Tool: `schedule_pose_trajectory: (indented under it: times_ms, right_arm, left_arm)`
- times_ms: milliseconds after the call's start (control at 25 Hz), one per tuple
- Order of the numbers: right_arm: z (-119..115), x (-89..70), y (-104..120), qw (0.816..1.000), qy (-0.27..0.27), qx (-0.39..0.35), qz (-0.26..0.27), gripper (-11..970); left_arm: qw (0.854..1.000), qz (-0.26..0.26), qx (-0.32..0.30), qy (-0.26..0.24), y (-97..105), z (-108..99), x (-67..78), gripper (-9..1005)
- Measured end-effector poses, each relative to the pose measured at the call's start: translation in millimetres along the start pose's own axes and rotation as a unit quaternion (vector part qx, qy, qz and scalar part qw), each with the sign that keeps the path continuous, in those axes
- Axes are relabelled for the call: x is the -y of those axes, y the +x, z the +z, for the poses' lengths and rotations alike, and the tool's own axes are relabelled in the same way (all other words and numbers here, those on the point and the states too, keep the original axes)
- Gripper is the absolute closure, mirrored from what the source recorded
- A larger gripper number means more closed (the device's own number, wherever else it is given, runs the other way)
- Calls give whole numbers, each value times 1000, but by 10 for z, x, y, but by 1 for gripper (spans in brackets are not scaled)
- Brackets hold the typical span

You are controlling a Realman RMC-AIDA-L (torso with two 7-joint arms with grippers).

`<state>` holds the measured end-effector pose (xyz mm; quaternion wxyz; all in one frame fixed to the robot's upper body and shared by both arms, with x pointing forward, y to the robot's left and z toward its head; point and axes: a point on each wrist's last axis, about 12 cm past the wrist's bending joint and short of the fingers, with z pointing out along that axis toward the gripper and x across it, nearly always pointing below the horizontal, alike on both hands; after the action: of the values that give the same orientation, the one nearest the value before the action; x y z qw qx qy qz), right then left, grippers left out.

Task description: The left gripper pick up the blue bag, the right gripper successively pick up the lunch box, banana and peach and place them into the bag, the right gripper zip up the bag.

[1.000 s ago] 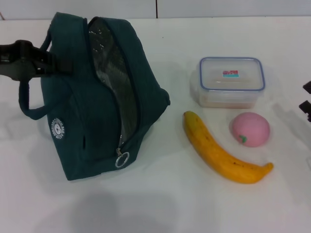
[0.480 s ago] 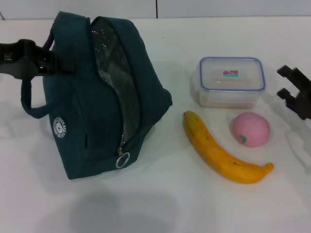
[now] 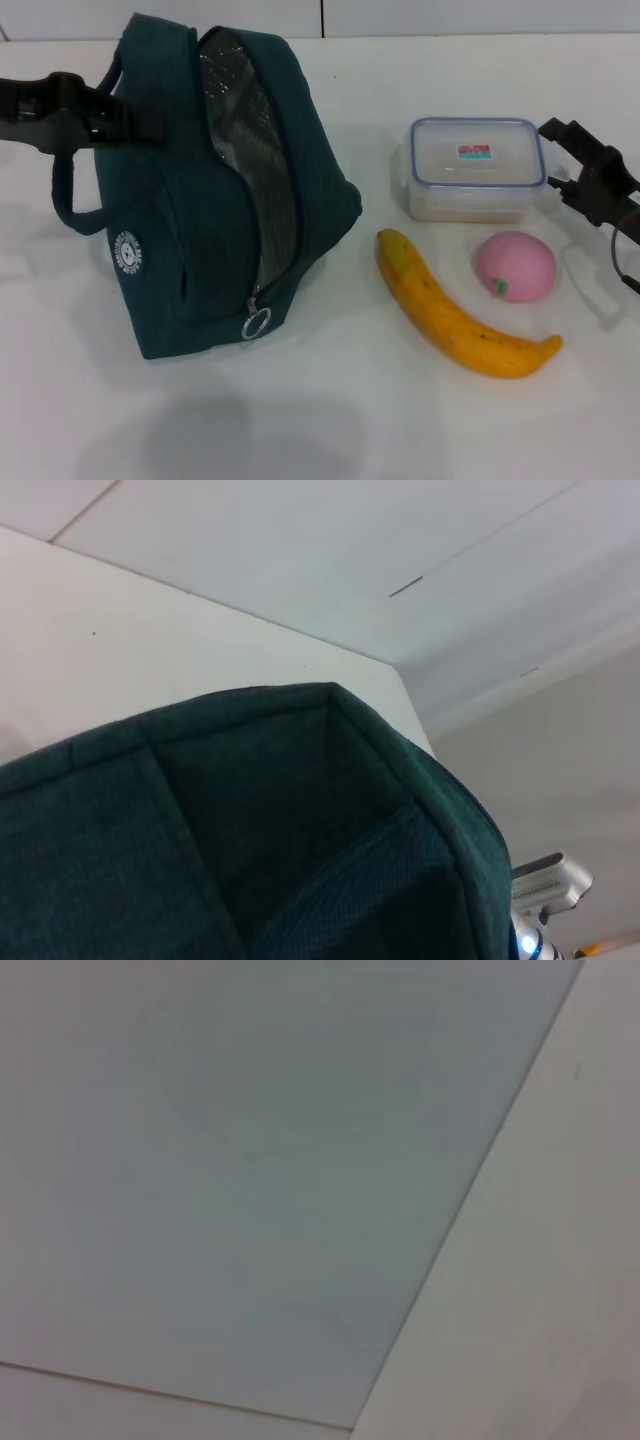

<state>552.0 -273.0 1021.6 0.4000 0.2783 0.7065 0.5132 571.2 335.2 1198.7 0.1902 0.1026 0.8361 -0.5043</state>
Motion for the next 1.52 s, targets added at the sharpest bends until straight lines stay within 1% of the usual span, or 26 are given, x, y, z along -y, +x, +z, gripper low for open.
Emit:
schedule_pose_trajectory:
  times_ms: [80, 280, 1000, 1240, 1520]
  right_arm:
    - [67, -28, 8, 1000, 3, -5, -1, 124]
    - [136, -80, 6, 1000, -2, -11, -6, 125]
    - [148, -112, 23, 1000, -13, -21, -11, 129]
    - [136, -128, 23, 999, -21, -27, -23, 177]
    - [86, -100, 3, 999, -18, -29, -32, 276]
  left_arm:
    - [1000, 3, -2, 0, -7, 12, 6, 957]
    - [1000, 4, -10, -2, -1, 43, 8, 957]
    - [1000, 6, -19, -1, 22, 87, 12, 956]
    - [1000, 8, -21, 0, 26, 90, 13, 957]
    - [1000, 9, -21, 0, 43, 84, 5, 957]
